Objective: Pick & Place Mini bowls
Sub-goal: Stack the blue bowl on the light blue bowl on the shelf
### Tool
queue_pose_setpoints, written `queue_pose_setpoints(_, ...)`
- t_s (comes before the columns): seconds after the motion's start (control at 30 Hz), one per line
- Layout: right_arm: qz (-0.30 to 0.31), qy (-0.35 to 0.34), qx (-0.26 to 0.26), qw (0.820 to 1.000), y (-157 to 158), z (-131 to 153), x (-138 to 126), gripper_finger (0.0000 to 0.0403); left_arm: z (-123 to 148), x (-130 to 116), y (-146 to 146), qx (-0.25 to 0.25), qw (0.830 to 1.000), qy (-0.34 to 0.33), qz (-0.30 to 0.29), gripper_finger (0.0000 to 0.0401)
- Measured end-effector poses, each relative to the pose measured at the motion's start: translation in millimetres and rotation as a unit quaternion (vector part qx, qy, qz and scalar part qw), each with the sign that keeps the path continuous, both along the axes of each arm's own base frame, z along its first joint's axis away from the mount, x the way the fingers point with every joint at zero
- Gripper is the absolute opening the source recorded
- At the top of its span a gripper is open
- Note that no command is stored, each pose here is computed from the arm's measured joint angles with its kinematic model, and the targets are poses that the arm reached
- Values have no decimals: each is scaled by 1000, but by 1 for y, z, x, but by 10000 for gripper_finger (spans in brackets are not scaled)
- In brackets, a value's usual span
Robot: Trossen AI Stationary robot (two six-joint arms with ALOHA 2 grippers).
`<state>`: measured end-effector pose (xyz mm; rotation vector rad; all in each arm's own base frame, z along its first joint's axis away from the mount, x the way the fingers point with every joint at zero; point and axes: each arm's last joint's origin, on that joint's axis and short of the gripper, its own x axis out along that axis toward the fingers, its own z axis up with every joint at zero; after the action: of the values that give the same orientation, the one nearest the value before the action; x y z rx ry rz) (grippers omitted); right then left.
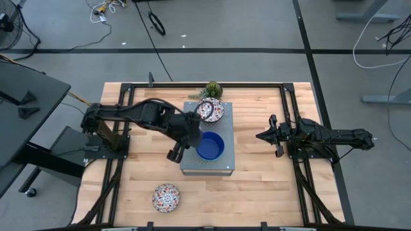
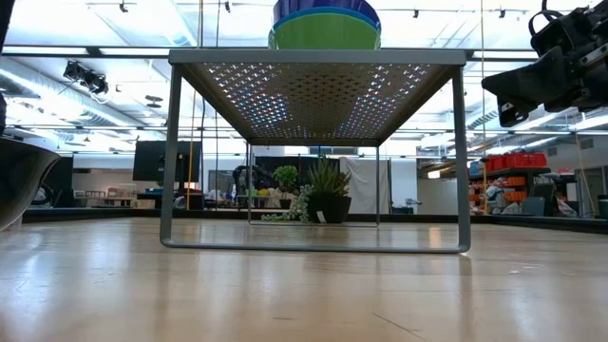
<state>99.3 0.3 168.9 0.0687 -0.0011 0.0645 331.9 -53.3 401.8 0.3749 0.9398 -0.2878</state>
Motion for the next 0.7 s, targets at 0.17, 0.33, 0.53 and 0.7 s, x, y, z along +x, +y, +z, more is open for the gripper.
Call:
queue_pose_setpoints(0.17,0,0,0,1000,0,0,0,11,1,-1,3,-6,1000,2,12,3)
queue_pose_setpoints(0.33,0,0,0,1000,0,0,0,11,2,-3,4,-7,1000,5,15,2)
queue_pose_setpoints(0.53,0,0,0,1000,0,0,0,11,1,-4,12,-12,999,15,38,1)
queue_pose_setpoints(0.7,0,0,0,1000,0,0,0,11,0,-5,18,-13,998,24,52,1)
